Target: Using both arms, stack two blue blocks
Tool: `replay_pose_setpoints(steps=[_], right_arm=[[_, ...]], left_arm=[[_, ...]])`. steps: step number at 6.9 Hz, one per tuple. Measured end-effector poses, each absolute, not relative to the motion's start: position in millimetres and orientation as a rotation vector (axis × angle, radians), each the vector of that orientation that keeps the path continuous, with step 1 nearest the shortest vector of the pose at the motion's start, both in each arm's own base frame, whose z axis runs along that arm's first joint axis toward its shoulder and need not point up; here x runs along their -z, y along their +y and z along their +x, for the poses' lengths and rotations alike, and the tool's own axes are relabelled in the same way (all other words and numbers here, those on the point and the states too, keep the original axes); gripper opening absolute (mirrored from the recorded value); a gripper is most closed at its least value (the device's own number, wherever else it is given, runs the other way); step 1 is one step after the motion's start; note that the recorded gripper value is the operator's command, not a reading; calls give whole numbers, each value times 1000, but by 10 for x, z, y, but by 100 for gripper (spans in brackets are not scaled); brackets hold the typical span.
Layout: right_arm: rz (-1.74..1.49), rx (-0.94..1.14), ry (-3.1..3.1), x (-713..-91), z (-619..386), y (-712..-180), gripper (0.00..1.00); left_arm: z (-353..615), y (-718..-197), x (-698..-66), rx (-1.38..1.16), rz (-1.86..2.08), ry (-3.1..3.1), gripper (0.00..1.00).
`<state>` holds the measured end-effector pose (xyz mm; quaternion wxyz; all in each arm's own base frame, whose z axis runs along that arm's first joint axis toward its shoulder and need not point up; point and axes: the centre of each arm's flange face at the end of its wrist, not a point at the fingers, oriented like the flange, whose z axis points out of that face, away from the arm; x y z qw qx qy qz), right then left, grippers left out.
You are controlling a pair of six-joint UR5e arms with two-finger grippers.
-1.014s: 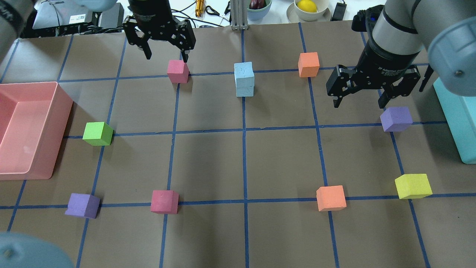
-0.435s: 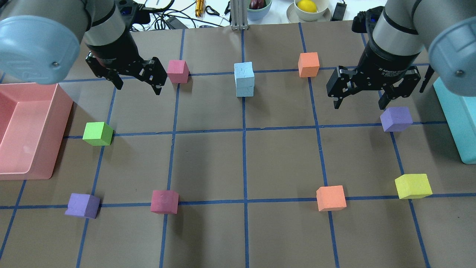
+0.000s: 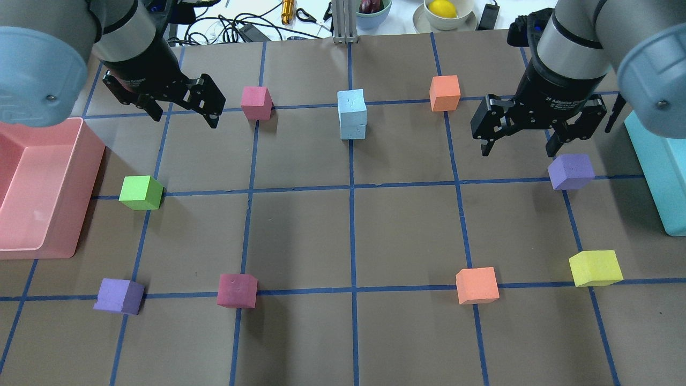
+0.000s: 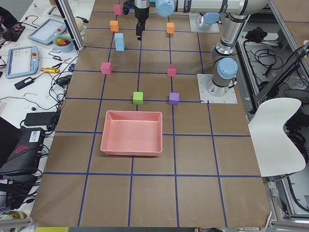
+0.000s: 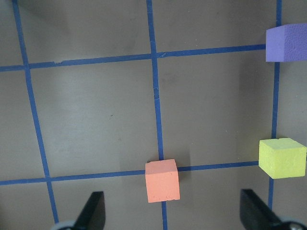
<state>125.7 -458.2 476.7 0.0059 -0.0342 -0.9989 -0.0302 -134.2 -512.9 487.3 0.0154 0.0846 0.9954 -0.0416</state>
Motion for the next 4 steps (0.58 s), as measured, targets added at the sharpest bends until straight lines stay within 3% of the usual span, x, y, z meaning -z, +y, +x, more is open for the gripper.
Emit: replay_pose_setpoints(steps=[4], right_arm=[[-106, 92, -3128, -4775, 1262, -4609, 100]], left_arm=[[-1331, -5153, -4917, 188, 228, 3093, 100]])
